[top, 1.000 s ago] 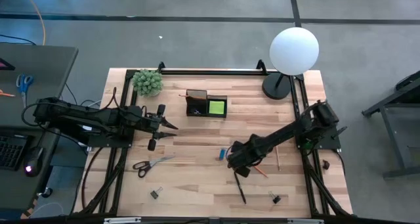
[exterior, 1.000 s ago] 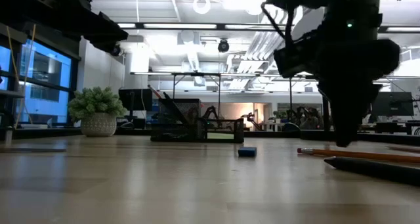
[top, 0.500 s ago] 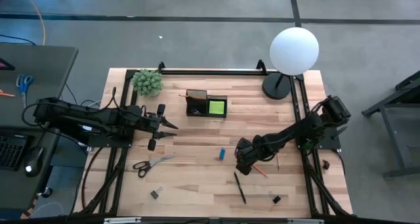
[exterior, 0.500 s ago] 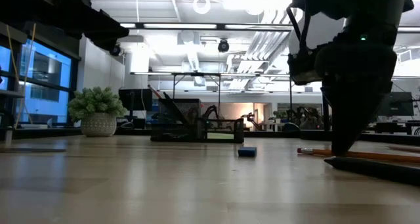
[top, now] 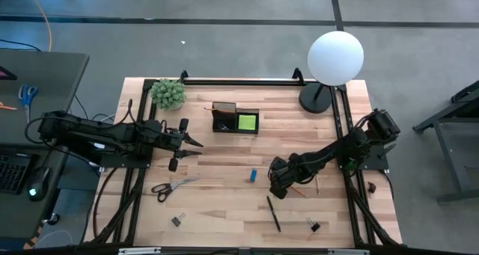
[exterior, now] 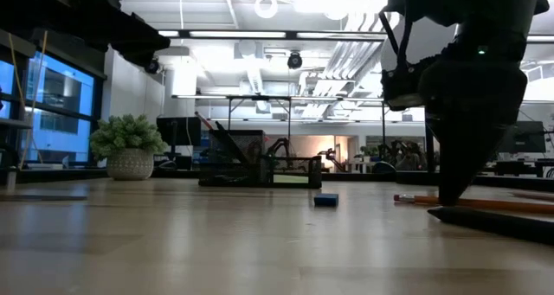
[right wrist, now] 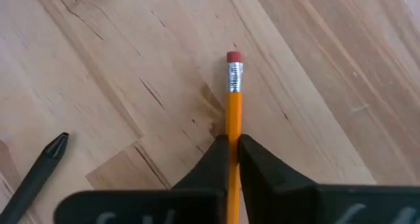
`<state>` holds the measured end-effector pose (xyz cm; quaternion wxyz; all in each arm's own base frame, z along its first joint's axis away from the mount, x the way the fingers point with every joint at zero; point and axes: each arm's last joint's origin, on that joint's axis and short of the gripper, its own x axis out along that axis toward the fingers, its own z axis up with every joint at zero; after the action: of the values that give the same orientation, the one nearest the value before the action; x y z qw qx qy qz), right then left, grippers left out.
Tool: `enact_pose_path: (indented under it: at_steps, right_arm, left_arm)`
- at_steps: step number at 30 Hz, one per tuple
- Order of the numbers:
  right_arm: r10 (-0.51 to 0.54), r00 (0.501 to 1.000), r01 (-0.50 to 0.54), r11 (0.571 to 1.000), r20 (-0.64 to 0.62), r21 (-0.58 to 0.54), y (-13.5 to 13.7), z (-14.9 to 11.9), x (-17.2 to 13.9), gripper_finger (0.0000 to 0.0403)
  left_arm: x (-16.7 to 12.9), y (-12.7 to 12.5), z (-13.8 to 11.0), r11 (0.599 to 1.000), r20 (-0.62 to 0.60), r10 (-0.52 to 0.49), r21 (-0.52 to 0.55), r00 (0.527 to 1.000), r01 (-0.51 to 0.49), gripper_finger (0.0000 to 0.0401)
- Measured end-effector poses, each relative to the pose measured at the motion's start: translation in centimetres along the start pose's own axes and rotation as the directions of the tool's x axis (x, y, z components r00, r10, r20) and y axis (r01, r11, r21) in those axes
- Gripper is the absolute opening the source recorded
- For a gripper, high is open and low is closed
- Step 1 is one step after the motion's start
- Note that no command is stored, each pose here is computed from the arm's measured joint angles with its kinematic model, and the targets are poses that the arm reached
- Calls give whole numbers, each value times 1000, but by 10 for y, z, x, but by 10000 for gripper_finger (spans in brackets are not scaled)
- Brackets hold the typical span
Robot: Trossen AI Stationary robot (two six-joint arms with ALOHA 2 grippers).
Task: Pick and place office supplies into organizer
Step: Put the yellow pencil into the organizer bin
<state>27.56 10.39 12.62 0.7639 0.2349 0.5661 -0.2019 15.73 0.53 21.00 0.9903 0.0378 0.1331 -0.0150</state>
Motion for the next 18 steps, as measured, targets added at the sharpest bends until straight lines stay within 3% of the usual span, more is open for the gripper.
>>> enact_pose_path:
  at_steps: [10, 15, 18]
  right_arm:
    - [-64, 997, 68, 993, 40, -93, 13, 15, -16, 6]
    - [-69, 968, 118, 974, 242, -193, 36, 41, -47, 7]
    - [-85, 909, 191, 955, 407, -227, 45, 60, -63, 3]
  left_arm:
    - [0, 0, 0, 1000, -1, 0, 0, 1000, 0, 106]
    - [0, 0, 0, 1000, 1, 0, 0, 1000, 0, 106]
    - [0, 0, 0, 1000, 1, 0, 0, 1000, 0, 106]
